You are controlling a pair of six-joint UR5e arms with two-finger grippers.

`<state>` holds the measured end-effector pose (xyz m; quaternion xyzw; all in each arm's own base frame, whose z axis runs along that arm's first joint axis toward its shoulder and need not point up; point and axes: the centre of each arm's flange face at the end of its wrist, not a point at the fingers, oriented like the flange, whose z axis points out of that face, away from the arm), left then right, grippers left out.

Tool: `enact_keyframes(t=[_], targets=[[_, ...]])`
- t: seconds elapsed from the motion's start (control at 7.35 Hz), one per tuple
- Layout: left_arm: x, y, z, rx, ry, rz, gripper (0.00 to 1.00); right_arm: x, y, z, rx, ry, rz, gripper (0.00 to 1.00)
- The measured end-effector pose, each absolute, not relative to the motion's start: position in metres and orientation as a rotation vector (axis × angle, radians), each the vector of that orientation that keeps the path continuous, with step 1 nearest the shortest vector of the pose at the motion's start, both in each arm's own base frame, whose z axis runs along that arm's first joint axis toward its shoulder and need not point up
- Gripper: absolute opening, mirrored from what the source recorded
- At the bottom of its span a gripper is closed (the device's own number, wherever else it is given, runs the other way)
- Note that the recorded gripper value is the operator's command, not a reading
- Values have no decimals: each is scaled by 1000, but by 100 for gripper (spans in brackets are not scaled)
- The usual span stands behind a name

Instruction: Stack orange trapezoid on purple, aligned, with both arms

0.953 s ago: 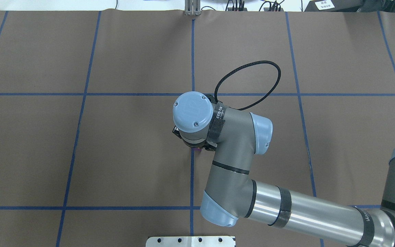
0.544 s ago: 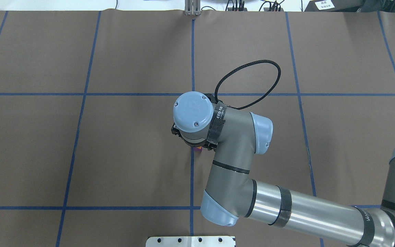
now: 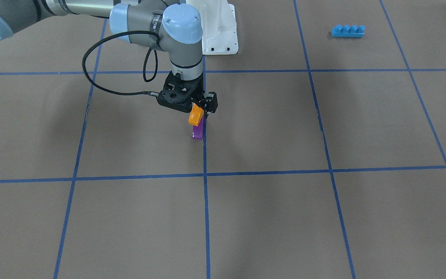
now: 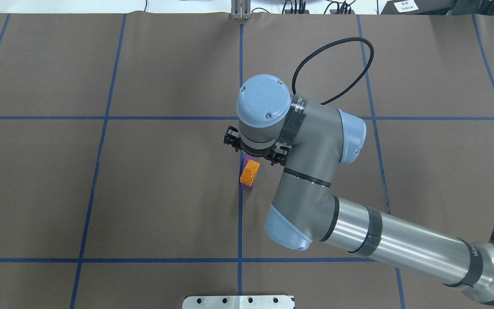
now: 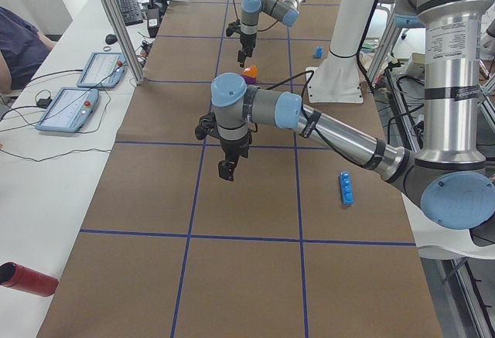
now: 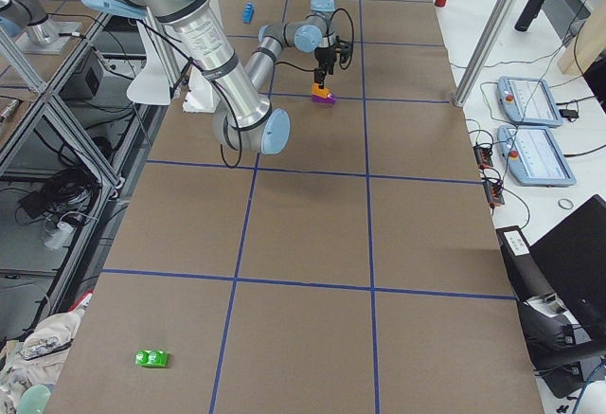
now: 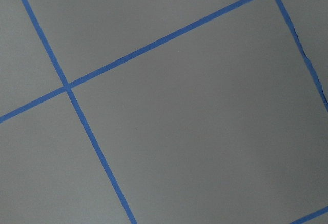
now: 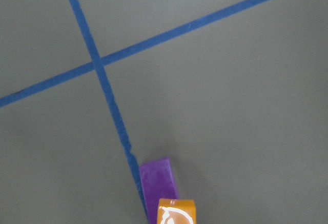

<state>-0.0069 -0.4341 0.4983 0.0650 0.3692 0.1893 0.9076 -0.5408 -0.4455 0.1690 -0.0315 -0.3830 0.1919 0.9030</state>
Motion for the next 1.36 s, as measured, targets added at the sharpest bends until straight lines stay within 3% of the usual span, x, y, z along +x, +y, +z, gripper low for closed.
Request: enact_keyframes(t=[0.27,0.82,1.36], targets=[[-36,-435,531,112,764,311,100,-469,-471,203,-59,-793,318,100],[-70,-414,564,130,755,240,100,-247,-521,339,-8,-751,69,100],[-72,-407,592,159,755,240,100,-41,-514,473,50,-693,-125,100]])
